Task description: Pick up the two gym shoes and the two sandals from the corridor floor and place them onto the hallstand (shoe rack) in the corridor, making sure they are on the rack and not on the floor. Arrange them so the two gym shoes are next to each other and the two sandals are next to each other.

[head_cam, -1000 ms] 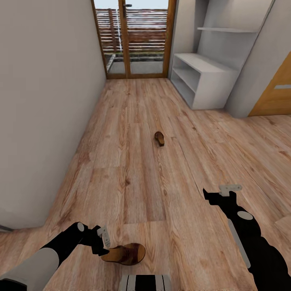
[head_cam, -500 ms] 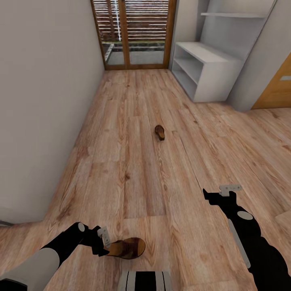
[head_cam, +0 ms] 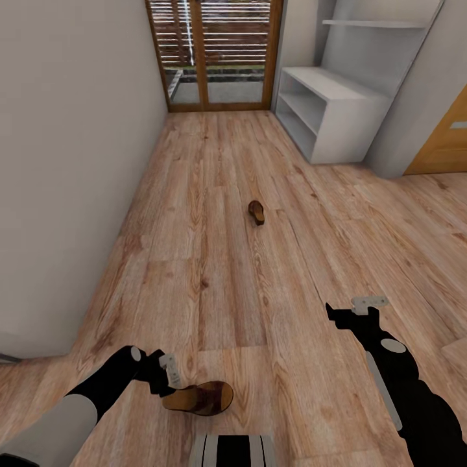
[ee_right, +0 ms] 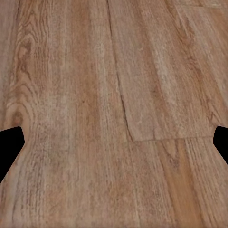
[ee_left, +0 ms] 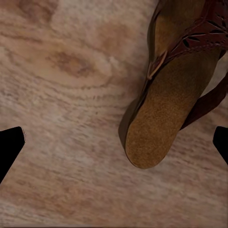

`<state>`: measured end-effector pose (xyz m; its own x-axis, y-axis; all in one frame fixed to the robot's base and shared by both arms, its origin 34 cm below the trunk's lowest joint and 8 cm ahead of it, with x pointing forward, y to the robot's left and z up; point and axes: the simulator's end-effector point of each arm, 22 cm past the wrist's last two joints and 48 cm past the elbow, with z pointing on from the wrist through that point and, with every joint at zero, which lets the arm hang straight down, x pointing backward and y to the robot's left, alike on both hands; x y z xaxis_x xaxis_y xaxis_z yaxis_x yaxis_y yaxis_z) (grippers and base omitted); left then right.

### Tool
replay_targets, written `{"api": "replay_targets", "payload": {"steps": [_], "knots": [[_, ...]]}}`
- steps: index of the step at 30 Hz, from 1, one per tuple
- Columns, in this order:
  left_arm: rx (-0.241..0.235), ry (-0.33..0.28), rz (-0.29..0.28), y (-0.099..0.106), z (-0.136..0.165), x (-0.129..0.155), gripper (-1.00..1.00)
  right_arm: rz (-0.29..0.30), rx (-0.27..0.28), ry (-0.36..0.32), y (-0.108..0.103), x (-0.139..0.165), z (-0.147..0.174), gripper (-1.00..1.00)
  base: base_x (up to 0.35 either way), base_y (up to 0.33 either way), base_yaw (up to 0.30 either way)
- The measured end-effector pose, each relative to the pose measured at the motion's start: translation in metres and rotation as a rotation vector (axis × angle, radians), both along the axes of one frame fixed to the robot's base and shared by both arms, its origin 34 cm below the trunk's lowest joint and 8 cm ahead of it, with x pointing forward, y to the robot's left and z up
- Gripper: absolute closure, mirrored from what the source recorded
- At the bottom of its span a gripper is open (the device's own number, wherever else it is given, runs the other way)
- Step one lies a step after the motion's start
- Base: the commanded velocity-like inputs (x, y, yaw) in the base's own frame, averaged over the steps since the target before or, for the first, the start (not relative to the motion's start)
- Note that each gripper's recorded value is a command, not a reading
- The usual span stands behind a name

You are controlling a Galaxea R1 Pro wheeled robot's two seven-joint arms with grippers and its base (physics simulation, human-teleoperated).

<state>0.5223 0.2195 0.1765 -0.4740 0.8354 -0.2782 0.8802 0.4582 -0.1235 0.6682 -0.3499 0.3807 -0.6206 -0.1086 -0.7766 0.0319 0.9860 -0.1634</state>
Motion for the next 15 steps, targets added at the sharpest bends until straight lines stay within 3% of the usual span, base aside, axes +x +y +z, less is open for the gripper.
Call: {"api": "replay_targets", "payload": {"steps": [15], "knots": [[0.021,0.023,0.012,0.003,-0.009,-0.004,-1.0,-0.001,0.0,0.023,0.0,-0.003,-0.014,-1.0,0.0,0.0,0.0]]}}
